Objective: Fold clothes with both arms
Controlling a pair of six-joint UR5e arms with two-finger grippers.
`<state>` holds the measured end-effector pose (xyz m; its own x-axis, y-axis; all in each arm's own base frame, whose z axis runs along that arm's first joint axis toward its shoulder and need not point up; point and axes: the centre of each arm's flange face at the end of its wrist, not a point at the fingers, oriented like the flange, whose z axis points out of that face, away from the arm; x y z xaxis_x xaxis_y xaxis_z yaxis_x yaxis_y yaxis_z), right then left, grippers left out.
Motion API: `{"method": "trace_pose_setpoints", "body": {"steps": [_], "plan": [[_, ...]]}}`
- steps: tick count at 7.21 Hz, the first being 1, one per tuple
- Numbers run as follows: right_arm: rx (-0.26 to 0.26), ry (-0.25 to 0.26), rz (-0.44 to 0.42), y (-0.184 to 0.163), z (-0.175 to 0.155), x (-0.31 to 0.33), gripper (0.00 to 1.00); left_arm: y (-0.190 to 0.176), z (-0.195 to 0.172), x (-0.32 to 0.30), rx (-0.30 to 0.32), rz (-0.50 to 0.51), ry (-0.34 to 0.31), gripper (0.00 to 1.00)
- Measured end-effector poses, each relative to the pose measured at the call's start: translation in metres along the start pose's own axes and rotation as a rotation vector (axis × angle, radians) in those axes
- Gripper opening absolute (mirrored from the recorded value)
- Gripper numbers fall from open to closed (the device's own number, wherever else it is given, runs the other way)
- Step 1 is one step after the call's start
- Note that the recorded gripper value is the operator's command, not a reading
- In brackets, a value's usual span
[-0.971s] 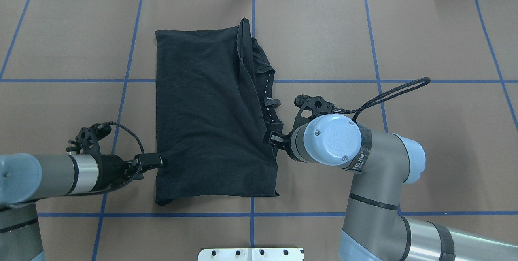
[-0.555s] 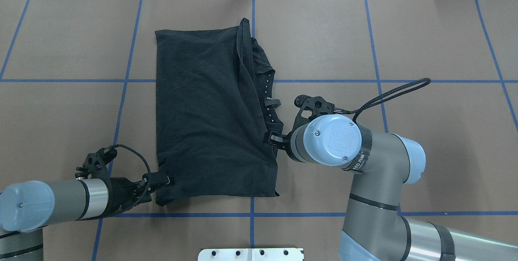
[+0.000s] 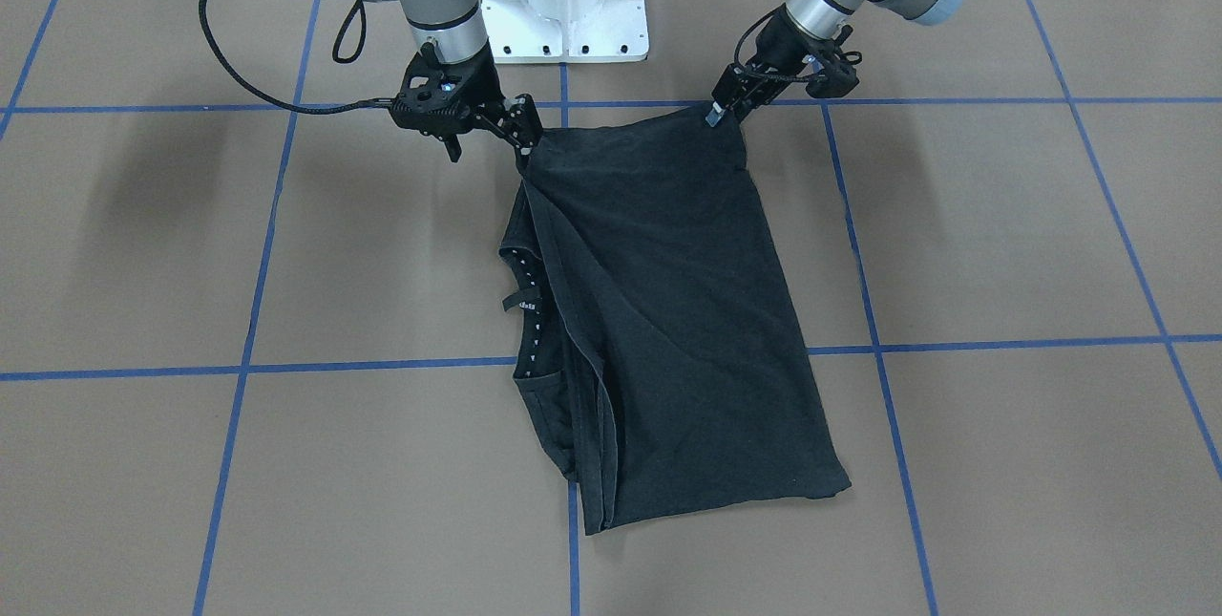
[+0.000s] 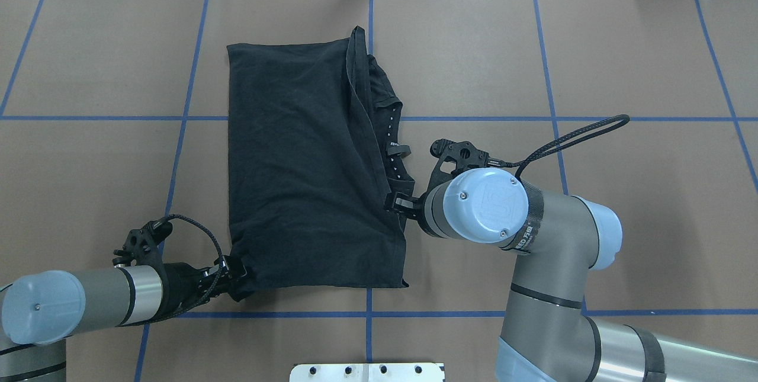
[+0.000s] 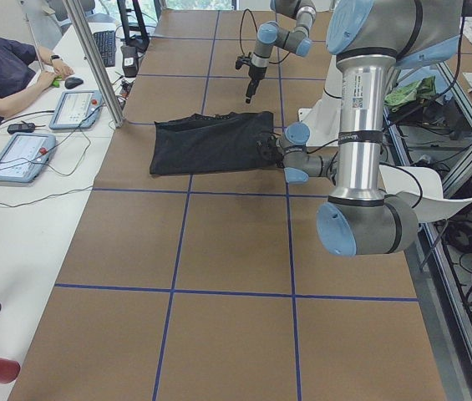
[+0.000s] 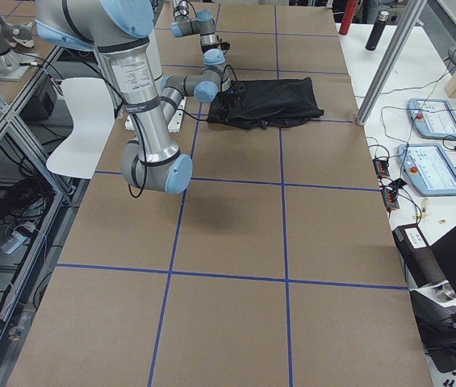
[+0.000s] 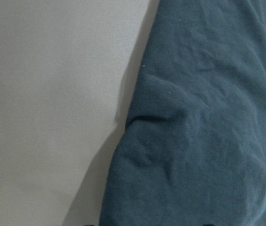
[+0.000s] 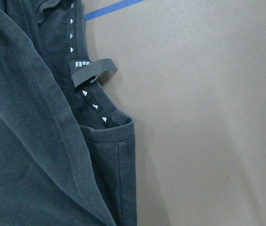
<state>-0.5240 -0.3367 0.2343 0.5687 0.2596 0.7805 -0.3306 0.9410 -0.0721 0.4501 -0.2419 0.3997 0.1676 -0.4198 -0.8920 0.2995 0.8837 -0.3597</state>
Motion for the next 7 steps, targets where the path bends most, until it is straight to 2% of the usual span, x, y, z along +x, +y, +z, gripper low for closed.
{"method": "trace_pose_setpoints", "body": {"steps": [1,2,3,7], "plan": [[0.0,0.0,0.0,0.0,0.0,0.0,1.0,0.002,0.001,-0.001,-0.004,0.006,-0.003,0.43],[0.0,0.0,0.0,0.0,0.0,0.0,1.0,0.005,0.001,-0.002,-0.009,0.01,-0.006,0.12],[0.0,0.001,0.0,0.0,0.001,0.0,1.0,0.007,0.002,-0.003,-0.014,0.013,-0.006,0.0],[0.019,-0.002,0.017,0.0,0.017,-0.009,0.98,0.01,-0.001,0.0,-0.02,0.017,0.0,0.0]]}}
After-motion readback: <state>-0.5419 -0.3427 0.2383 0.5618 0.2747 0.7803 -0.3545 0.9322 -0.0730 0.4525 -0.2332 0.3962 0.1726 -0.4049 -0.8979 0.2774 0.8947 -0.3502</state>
